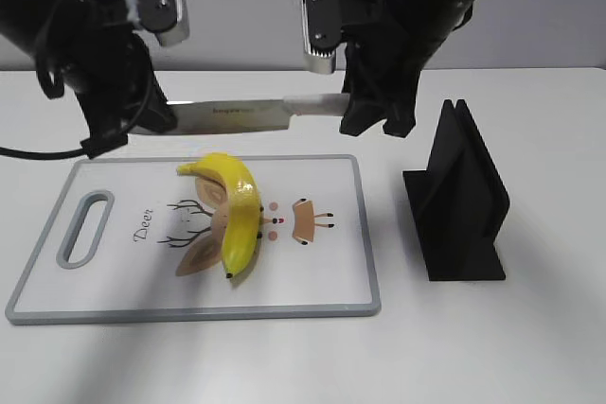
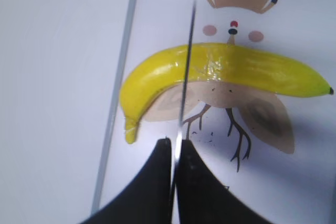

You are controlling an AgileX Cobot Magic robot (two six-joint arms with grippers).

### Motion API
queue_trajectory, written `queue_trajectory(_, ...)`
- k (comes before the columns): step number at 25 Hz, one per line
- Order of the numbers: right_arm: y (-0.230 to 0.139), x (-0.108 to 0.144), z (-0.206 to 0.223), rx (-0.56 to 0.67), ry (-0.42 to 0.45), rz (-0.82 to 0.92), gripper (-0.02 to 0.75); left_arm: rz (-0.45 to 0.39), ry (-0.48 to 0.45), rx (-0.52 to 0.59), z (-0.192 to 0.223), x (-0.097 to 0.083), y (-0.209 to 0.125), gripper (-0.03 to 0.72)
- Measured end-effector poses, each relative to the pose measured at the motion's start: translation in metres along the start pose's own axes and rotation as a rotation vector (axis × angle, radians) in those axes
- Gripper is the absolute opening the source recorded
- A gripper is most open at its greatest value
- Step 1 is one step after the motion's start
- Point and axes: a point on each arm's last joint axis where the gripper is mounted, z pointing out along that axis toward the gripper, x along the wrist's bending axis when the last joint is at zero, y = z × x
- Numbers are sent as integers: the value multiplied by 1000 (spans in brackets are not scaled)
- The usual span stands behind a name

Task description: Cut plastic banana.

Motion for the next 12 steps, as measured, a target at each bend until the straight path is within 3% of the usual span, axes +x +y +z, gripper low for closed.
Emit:
queue_trajectory(5, 6, -1, -21, -36, -50, 2, 160, 32, 93, -36, -33, -1, 9, 0)
queue_trajectory(12, 7, -1, -21, -41, -58, 3, 161, 37, 105, -37, -35, -1, 10, 20)
